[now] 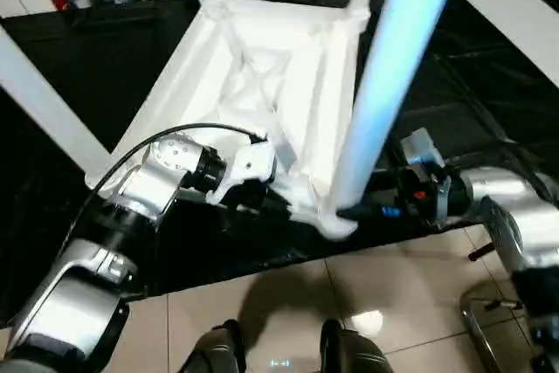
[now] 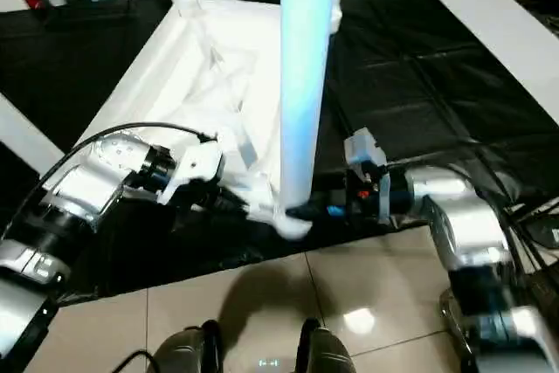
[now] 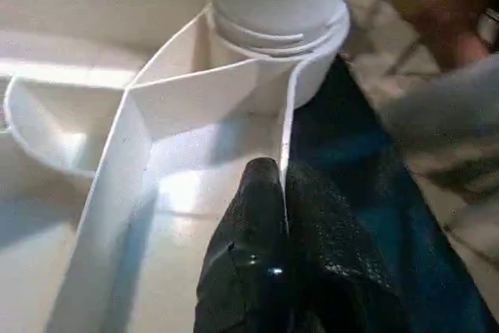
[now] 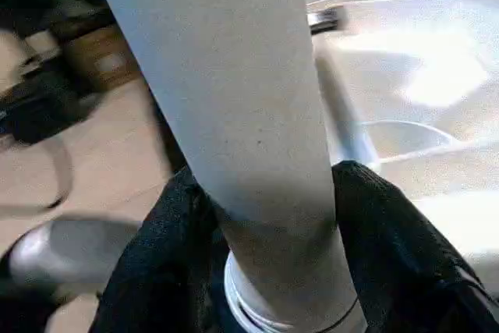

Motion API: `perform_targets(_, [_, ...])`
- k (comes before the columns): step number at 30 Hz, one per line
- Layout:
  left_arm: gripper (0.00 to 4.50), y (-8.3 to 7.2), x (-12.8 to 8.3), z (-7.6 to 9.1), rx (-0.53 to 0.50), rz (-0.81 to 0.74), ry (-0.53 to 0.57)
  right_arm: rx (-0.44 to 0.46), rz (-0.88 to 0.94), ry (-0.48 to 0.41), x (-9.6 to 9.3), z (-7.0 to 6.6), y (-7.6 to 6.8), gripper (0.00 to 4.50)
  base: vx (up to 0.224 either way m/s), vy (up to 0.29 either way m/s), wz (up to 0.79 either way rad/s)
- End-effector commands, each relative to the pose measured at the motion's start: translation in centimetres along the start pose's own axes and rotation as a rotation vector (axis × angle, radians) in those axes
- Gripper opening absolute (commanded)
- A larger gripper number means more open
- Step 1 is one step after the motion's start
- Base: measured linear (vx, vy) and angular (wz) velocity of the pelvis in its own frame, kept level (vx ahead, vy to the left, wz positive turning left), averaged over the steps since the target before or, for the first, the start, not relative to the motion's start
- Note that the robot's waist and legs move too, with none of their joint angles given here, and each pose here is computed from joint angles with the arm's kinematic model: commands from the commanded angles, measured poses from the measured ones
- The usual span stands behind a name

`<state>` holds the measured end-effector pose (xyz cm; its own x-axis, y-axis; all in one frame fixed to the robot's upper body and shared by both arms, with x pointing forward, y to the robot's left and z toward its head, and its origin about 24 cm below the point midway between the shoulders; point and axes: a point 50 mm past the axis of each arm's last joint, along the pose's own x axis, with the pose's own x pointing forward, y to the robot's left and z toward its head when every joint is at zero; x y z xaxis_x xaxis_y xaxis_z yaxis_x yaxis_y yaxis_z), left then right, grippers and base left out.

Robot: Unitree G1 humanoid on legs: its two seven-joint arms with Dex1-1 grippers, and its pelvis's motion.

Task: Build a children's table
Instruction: Rotate leg to tighten

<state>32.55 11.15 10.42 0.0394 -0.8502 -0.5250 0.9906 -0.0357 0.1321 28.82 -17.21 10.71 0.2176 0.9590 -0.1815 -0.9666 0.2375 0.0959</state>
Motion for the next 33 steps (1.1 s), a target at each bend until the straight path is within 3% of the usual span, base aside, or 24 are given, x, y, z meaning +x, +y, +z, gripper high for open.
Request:
perform_targets(1, [0.0, 0.3, 1.0, 0.7, -0.045, 0.109, -0.027, 0.039, -0.035, -0.026, 1.6, -0.3, 0.7, 2.01, 0.0, 0.0, 0.0])
perform_targets(4, [0.0, 0.4, 1.8, 1.3, -0.079, 0.174, -0.051, 0.079, -0.165, -0.068, 2.5, -0.4, 0.6, 2.01, 0.0, 0.0, 0.0])
perform_targets(8, [0.0, 1.0, 3.8, 2.9, -0.14, 0.319, -0.094, 0.164, -0.503, -0.129, 5.0, -0.7, 0.0, 2.01, 0.0, 0.0, 0.0])
perform_targets(12, [0.0, 1.5, 4.7, 3.6, -0.1, 0.344, -0.098, 0.379, -0.749, -0.251, 8.4, -0.4, -0.9, 2.01, 0.0, 0.0, 0.0])
perform_targets(14, [0.0, 1.5, 4.5, 3.3, -0.081, 0.338, -0.084, 0.327, -0.765, -0.234, 8.9, -0.3, -0.9, 2.01, 0.0, 0.0, 0.0])
perform_targets(15, [0.0, 1.7, 4.3, 3.2, -0.071, 0.344, -0.076, 0.324, -0.773, -0.237, 9.0, -0.3, -0.8, 2.57, 0.0, 0.0, 0.0])
perform_targets(17, [0.0, 1.8, 4.1, 3.1, -0.063, 0.346, -0.067, 0.337, -0.78, -0.246, 9.0, -0.3, -0.8, 2.71, 0.0, 0.0, 0.0])
perform_targets(18, [0.0, 1.9, 3.8, 2.9, -0.056, 0.348, -0.056, 0.335, -0.786, -0.249, 8.8, -0.3, -0.8, 2.71, 0.0, 0.0, 0.0])
perform_targets(19, [0.0, 1.9, 3.5, 2.6, -0.047, 0.343, -0.043, 0.312, -0.793, -0.241, 8.3, -0.4, -0.7, 3.07, 0.0, 0.0, 0.0])
perform_targets(23, [0.0, 2.2, 2.5, 1.6, -0.026, 0.339, -0.009, 0.201, -0.774, -0.195, 5.8, -1.0, -0.5, 3.23, 0.0, 0.0, 0.0])
perform_targets(24, [0.0, 2.3, 2.2, 1.4, -0.005, 0.336, -0.002, 0.164, -0.763, -0.189, 4.7, -1.2, -0.4, 3.51, 0.0, 0.0, 0.0])
perform_targets(25, [0.0, 2.3, 2.2, 1.4, -0.005, 0.336, -0.002, 0.164, -0.763, -0.189, 4.6, -1.2, -0.4, 3.51, 0.0, 0.0, 0.0])
perform_targets(28, [0.0, 2.7, 1.3, 0.9, 0.024, 0.352, 0.003, 0.111, -0.706, -0.216, 1.5, -0.9, 0.4, 3.7, 0.0, 0.0, 0.0])
perform_targets(29, [0.0, 2.9, 0.9, 0.9, 0.015, 0.368, -0.024, 0.104, -0.676, -0.242, 0.5, -0.7, 1.0, 3.79, 0.0, 0.0, 0.0])
perform_targets(32, [0.0, 2.8, 0.5, 1.2, -0.013, 0.356, -0.089, 0.088, -0.646, -0.254, -0.3, -0.3, 2.1, 4.03, 0.0, 0.0, 0.0])
perform_targets(33, [0.43, 2.8, 0.2, 1.4, -0.03, 0.365, -0.129, 0.07, -0.648, -0.243, -0.4, -0.3, 2.4, 4.13, 0.0, 0.0, 0.0])
